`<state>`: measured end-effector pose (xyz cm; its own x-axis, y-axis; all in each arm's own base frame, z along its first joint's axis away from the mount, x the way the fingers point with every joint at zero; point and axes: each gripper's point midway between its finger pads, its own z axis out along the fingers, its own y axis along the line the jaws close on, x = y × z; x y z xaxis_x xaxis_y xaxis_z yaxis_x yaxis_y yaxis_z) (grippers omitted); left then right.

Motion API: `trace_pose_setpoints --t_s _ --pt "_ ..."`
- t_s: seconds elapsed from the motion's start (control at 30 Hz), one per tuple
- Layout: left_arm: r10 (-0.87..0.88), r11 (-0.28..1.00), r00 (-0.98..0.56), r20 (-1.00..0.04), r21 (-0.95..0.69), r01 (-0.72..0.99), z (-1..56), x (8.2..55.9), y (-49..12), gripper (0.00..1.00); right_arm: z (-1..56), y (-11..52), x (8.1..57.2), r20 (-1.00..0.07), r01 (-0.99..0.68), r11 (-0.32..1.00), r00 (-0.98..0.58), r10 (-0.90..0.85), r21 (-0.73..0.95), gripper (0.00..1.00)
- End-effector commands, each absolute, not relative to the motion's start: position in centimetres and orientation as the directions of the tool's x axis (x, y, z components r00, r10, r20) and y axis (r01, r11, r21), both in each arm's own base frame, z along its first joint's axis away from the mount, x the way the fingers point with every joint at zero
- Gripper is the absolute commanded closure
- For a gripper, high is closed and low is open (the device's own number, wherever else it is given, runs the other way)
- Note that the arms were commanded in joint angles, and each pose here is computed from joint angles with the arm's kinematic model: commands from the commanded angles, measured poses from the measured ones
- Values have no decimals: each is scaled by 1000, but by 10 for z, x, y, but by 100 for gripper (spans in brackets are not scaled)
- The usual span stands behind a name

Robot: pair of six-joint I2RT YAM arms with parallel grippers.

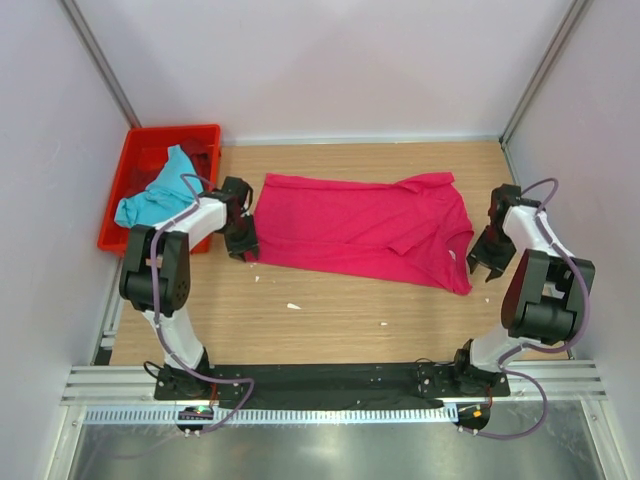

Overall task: Fold and stack the t-shirts
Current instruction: Fold the tshirt

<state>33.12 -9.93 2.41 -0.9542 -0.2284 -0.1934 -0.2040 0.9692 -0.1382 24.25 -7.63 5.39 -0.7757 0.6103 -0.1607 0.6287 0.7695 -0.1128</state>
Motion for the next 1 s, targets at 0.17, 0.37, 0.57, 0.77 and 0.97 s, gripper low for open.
trace_pose_setpoints --t_s 0.17,0.37,0.57,0.77,0.97 --pt "-211 969 -938 -277 -184 -164 62 339 -106 62 77 -35 291 -242 510 856 -823 514 84 67" --pt "-202 970 -943 -263 -188 -156 55 349 -110 66 61 -27 308 -228 488 867 -837 498 103 79" --pt "-192 973 -950 -246 -173 -152 43 350 -109 67 52 -24 307 -203 468 878 -854 479 100 77" --pt "-194 973 -955 -224 -167 -158 35 348 -109 68 38 -25 304 -184 456 886 -866 464 86 68" --pt "-193 976 -962 -191 -139 -168 21 345 -106 69 31 -27 304 -168 461 885 -869 465 66 77"
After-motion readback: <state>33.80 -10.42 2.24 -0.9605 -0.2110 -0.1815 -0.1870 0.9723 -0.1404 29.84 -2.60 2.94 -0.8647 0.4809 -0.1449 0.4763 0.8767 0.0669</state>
